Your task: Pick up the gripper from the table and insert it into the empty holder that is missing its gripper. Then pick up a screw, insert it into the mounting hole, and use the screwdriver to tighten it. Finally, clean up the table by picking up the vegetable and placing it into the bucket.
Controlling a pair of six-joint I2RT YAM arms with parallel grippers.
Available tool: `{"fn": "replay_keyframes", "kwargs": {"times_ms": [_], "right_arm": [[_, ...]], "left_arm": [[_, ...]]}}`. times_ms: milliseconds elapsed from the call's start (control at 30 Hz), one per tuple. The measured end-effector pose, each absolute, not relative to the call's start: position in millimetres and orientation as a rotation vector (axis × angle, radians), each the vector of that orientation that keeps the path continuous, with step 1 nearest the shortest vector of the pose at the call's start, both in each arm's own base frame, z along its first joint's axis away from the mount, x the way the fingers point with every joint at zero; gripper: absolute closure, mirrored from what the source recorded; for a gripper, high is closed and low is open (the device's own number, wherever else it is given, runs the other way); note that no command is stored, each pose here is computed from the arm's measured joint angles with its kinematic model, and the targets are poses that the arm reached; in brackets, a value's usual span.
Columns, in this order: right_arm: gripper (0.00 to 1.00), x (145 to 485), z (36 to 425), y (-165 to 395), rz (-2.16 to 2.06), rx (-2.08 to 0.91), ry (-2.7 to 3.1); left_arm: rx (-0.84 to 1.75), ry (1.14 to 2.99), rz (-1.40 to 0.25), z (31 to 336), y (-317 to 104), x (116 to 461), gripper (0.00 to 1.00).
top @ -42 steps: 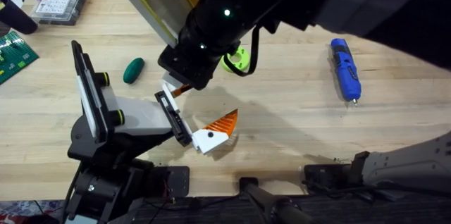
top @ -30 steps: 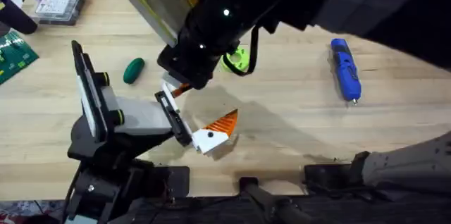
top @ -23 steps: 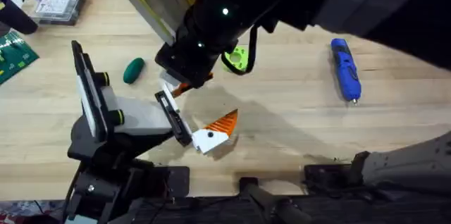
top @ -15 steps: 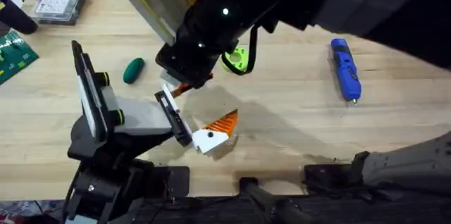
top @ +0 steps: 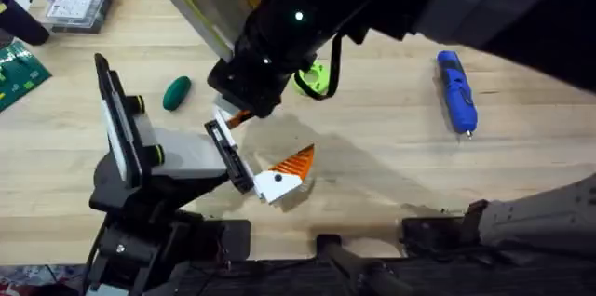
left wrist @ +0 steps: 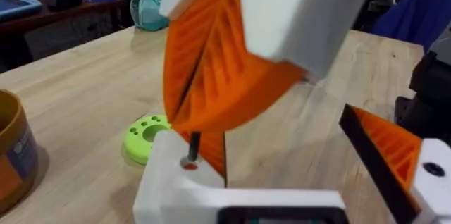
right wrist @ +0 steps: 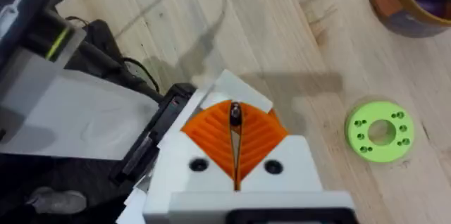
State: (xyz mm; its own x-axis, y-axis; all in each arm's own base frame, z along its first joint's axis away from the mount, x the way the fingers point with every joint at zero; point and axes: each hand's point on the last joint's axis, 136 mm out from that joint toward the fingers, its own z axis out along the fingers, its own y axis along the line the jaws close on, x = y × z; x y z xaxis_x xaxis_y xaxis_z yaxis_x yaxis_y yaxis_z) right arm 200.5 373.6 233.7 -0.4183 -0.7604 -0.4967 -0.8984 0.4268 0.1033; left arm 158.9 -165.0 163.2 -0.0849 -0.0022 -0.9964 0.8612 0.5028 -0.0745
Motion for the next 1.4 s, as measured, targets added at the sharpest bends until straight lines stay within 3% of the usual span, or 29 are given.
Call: {"fn": "replay_keyframes", "kwargs": {"times_ms": [1400], "right_arm": [[0.989, 199.2, 232.2, 371.5, 0.500, -1.421, 2.320]], "left_arm": [[0.785, 1.487, -0.857, 163.3, -165.0, 158.9, 0.010]]}}
